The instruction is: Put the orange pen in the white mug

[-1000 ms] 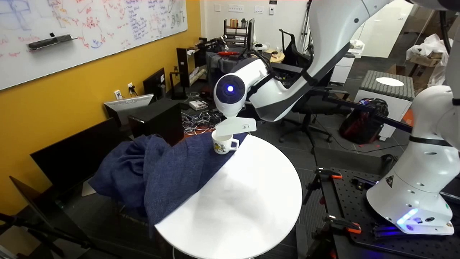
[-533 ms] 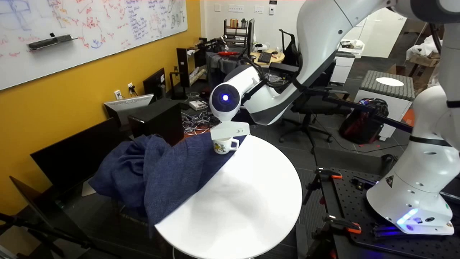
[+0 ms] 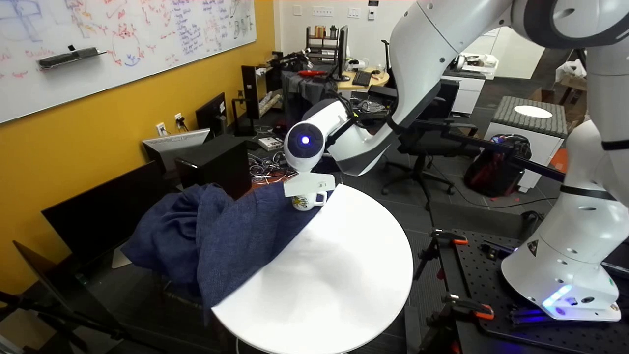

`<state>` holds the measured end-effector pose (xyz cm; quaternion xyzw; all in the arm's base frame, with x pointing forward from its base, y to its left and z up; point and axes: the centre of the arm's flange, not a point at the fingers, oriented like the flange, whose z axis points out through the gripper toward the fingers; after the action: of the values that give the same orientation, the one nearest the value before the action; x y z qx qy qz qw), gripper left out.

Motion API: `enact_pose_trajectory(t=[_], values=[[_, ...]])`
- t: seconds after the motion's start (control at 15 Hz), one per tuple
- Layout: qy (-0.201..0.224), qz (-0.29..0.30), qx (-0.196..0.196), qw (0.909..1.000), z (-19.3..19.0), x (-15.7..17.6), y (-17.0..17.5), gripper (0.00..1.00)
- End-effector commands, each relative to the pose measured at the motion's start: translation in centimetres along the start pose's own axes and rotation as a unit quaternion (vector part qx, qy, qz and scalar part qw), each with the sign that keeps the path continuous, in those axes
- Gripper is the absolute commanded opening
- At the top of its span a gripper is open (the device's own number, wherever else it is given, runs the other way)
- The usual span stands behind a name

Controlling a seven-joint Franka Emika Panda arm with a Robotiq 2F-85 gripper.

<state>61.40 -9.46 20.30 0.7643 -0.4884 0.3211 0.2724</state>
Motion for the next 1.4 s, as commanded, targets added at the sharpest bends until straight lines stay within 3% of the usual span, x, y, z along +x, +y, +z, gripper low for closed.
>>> enact_pose_trajectory(t=[0.0, 0.53, 1.33], values=[[-0.003, -0.001, 0.014, 0.9999, 1.1, -0.8, -1.5, 0.04], [-0.005, -0.017, 0.016, 0.9997, 1.0, -3.2, -2.7, 0.04], [-0.007, -0.025, 0.0, 0.9997, 0.0, -5.1, -1.5, 0.04]])
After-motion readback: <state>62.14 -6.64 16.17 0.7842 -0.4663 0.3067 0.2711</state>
